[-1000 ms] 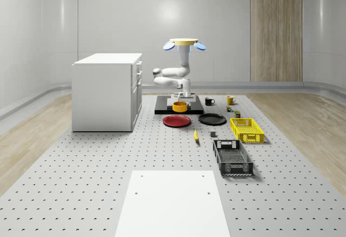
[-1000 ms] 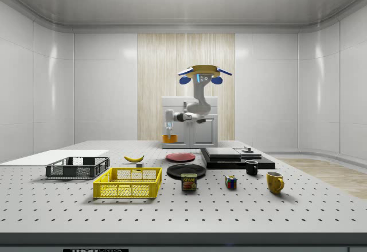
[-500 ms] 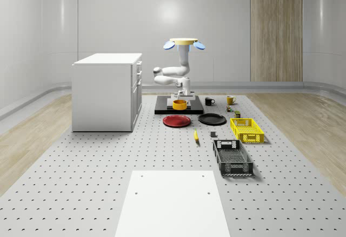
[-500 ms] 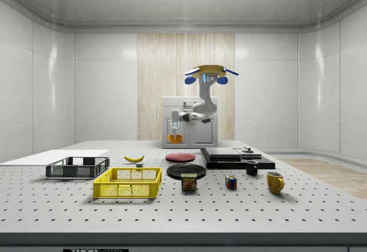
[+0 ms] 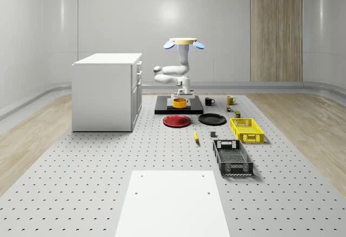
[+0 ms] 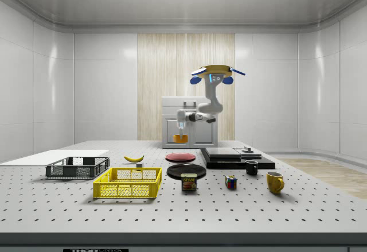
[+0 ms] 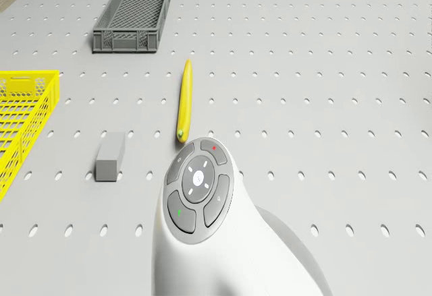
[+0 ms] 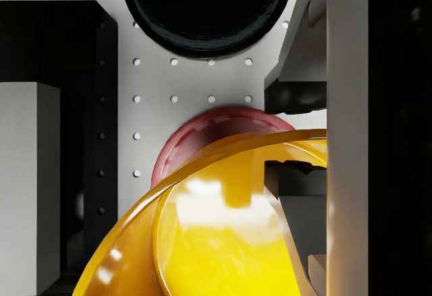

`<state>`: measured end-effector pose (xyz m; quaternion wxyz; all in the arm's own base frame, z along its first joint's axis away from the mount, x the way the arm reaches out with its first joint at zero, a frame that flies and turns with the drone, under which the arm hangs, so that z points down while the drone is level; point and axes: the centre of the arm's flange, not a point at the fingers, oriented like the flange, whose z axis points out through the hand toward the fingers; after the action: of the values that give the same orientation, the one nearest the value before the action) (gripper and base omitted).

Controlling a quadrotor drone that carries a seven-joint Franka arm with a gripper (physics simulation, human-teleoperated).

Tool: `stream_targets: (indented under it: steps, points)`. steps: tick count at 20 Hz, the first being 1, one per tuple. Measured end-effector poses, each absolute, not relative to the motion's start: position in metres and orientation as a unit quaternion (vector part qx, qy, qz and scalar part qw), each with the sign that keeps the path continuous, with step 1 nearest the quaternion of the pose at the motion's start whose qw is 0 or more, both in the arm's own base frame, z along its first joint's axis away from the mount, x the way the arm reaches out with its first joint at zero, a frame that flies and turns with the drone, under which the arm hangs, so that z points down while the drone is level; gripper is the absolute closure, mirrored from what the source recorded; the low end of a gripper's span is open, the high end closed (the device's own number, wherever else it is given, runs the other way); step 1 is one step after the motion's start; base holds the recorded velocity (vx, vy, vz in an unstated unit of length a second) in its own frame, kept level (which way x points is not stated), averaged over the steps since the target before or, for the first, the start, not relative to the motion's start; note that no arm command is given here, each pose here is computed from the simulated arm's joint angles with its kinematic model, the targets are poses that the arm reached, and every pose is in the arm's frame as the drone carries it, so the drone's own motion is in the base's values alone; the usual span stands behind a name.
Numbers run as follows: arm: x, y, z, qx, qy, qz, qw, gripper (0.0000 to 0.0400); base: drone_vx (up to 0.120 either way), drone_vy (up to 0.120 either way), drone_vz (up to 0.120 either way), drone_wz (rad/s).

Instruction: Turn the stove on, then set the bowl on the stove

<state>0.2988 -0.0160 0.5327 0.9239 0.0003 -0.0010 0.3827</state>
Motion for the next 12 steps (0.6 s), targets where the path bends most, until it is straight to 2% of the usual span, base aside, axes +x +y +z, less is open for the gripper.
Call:
stream_targets:
  steps: [12]
  points:
    - [0.2988, -0.016, 0.5327, 0.0, -0.001, 0.383, 0.924, 0.03, -0.12, 0.0, 0.0, 0.0]
